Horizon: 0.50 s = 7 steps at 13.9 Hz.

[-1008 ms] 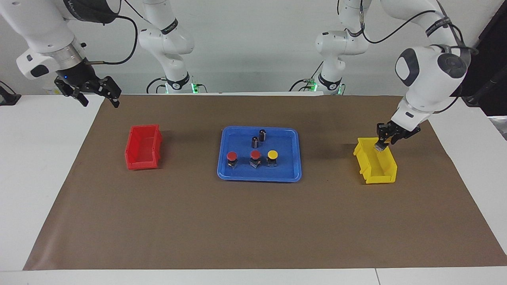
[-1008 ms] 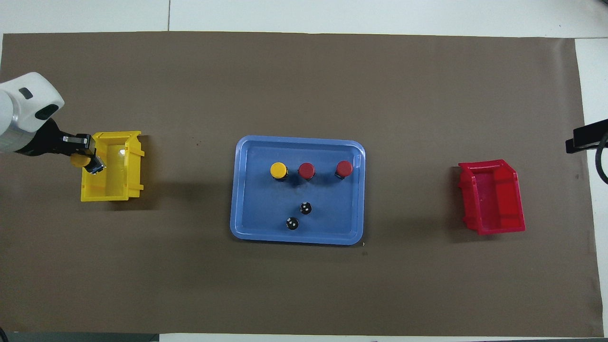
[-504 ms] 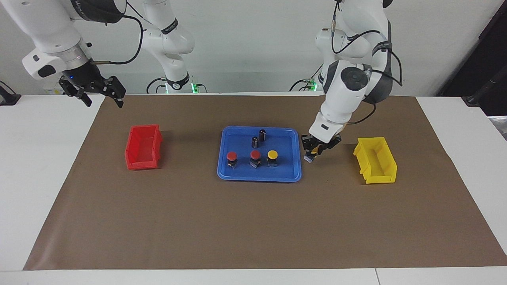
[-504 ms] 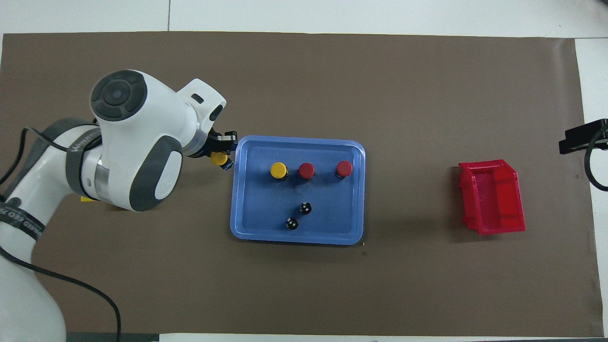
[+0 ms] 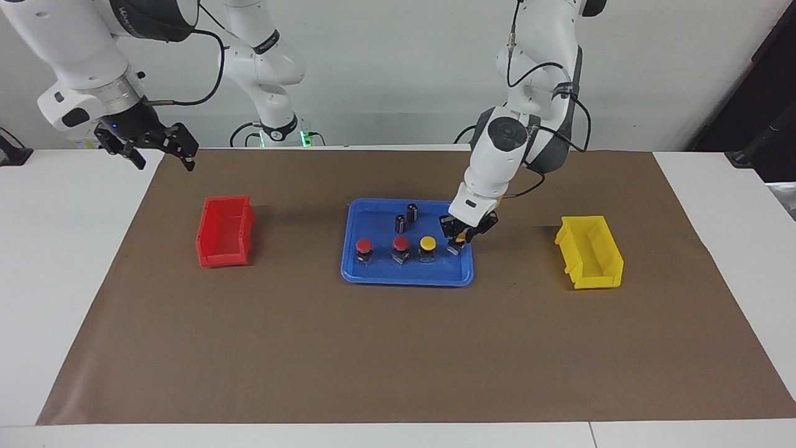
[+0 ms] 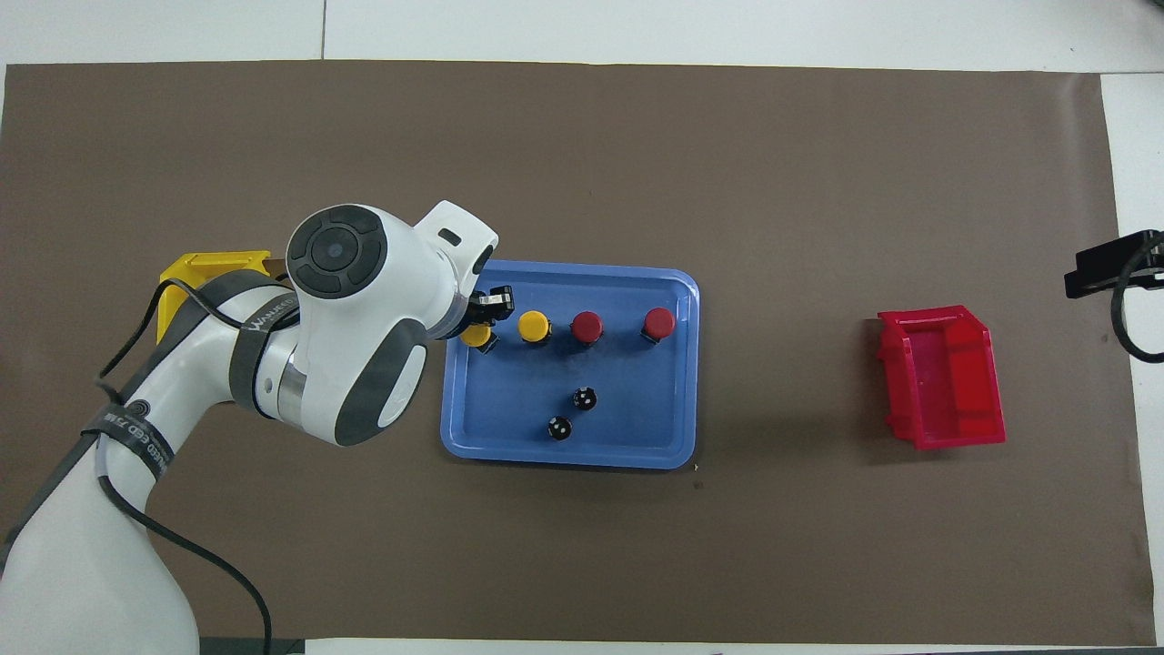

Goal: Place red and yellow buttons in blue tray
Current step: 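Carry the yellow button with the left gripper and place it in the tray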

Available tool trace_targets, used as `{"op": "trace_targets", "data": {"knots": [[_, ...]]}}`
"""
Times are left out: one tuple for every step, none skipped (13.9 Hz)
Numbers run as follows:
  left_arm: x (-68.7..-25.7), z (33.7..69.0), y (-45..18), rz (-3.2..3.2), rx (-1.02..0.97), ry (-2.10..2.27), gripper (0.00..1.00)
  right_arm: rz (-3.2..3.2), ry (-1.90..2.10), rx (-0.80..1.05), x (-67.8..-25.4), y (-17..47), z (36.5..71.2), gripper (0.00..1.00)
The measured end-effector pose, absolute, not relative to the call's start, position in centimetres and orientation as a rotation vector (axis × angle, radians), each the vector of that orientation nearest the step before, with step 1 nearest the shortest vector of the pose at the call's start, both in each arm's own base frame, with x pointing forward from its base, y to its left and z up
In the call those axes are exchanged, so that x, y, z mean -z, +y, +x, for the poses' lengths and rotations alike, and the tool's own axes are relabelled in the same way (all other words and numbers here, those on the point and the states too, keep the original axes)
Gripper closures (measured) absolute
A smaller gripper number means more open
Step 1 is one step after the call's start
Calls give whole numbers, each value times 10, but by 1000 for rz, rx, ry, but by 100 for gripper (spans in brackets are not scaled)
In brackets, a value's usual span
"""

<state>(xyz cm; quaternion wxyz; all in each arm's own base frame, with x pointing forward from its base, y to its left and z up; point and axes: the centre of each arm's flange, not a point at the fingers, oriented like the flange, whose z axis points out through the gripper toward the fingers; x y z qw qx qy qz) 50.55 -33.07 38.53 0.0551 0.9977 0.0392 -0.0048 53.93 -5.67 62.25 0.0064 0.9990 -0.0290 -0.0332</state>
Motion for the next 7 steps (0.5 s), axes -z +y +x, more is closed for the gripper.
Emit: {"op": "trace_targets", "data": {"knots": [[-385, 505, -332, 3025, 9, 121, 60, 3126, -93, 104, -622, -58, 539, 0], [-383, 504, -332, 3022, 4, 123, 60, 3126, -95, 104, -622, -58, 539, 0], [-379, 504, -331, 3019, -8, 127, 60, 3126, -95, 104, -622, -58, 539, 0], [-373, 504, -329, 3016, -19, 132, 60, 3126, -95, 104, -622, -58, 539, 0], [-366, 504, -328, 3014, -28, 136, 60, 3126, -95, 104, -622, -58, 539, 0], [-360, 505, -328, 3015, -29, 139, 55, 3126, -95, 104, -622, -58, 539, 0], [-356, 506, -328, 3017, -28, 140, 45, 3126, -95, 104, -622, -58, 539, 0]]}}
